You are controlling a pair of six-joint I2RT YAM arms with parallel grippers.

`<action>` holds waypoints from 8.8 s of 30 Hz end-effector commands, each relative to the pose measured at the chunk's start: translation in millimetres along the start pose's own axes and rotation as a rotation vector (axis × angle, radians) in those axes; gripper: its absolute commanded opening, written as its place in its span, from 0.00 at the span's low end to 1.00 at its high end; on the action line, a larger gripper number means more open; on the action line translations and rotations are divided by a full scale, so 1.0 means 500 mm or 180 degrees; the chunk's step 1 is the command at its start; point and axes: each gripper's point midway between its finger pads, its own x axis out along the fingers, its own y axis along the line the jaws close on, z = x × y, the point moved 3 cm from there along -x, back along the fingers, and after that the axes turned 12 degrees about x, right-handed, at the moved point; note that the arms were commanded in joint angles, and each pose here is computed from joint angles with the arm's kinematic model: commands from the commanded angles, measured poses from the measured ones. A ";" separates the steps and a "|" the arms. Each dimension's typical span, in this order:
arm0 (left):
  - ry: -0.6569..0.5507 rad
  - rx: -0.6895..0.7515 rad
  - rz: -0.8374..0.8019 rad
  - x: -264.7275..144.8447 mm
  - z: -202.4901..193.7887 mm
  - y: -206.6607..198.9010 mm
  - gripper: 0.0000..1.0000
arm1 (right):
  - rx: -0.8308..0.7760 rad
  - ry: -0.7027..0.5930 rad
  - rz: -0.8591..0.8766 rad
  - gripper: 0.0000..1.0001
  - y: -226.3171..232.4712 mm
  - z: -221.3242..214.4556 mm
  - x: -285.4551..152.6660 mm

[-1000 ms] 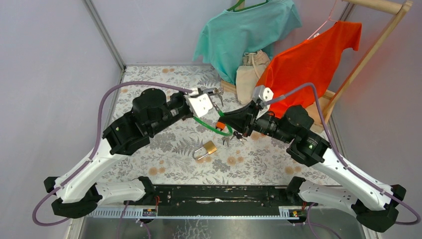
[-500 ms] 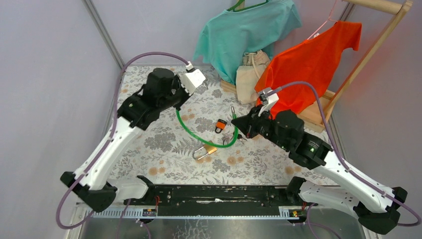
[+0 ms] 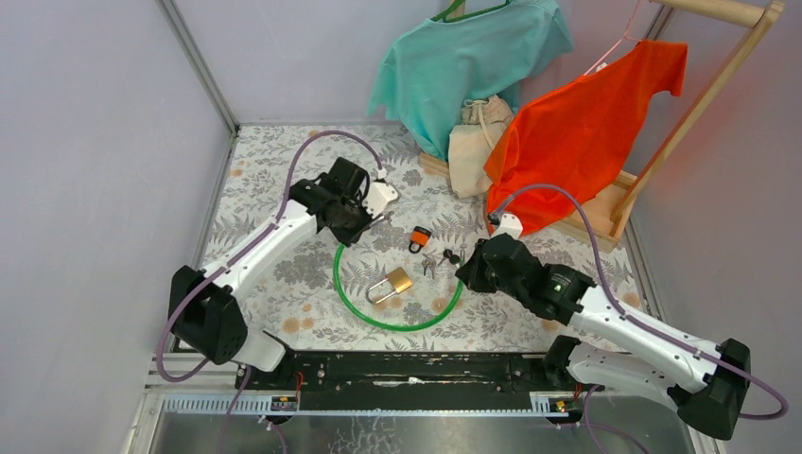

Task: Unlock with the key

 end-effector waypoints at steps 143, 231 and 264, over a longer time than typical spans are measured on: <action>-0.0769 -0.0932 -0.0949 -0.018 0.031 -0.018 0.97 | -0.0642 0.0819 0.0194 0.00 0.051 -0.001 0.264; -0.1829 -0.0837 -0.2152 -0.193 0.133 -0.148 0.00 | -0.1355 0.0528 0.2822 0.70 0.336 0.064 -0.051; -0.2625 -0.0502 -0.2341 -0.326 0.181 -0.175 0.00 | -0.1048 0.0090 0.3871 0.41 0.350 0.049 -0.107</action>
